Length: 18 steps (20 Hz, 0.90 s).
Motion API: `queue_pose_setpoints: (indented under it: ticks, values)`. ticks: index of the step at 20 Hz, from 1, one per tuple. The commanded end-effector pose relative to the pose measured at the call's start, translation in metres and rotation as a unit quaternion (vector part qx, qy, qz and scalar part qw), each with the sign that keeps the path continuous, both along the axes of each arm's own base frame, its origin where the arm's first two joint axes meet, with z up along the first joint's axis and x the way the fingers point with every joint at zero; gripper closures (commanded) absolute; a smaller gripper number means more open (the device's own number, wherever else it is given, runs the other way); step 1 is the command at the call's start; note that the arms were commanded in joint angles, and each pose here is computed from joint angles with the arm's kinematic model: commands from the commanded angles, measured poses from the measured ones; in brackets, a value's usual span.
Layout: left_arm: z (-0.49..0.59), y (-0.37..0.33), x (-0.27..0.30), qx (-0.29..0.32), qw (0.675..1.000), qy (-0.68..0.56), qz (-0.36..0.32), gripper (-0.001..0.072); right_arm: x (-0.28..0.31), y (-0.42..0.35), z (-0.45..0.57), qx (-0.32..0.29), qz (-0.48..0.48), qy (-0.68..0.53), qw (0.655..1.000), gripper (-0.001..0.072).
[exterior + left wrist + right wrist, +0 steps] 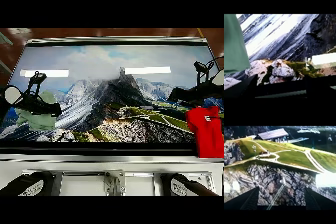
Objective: Fold the shirts.
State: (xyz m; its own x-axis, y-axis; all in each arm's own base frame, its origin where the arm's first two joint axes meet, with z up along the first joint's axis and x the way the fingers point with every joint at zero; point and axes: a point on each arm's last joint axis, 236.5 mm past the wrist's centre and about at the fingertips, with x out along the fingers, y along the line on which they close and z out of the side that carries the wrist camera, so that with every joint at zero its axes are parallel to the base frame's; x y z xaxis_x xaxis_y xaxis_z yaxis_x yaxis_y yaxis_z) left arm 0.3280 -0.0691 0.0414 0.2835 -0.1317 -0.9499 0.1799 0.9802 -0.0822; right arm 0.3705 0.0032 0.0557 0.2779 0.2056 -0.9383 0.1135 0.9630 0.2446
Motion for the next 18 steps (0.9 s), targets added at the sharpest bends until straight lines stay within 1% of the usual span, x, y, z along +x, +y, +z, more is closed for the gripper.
queue_pose_setpoints:
  ticks: [1, 11, 15, 18]
  values:
    - [0.000, 0.000, 0.000, 0.000, 1.000, 0.000, 0.001, 0.0012, 0.000, 0.000, 0.000, 0.000, 0.000, 0.000, 1.000, 0.0037]
    - [0.000, 0.000, 0.000, 0.000, 1.000, 0.000, 0.001, 0.0012, 0.000, 0.001, 0.000, 0.001, 0.000, 0.000, 1.000, 0.0037]
    - [0.000, -0.001, 0.000, -0.003, 1.000, -0.001, 0.001, 0.0012, 0.014, 0.000, 0.004, 0.002, -0.008, -0.030, 1.000, 0.0038]
    - [0.004, -0.006, 0.019, -0.015, 0.999, -0.036, 0.005, 0.0012, 0.016, -0.001, 0.005, 0.001, -0.009, -0.033, 0.999, 0.0038]
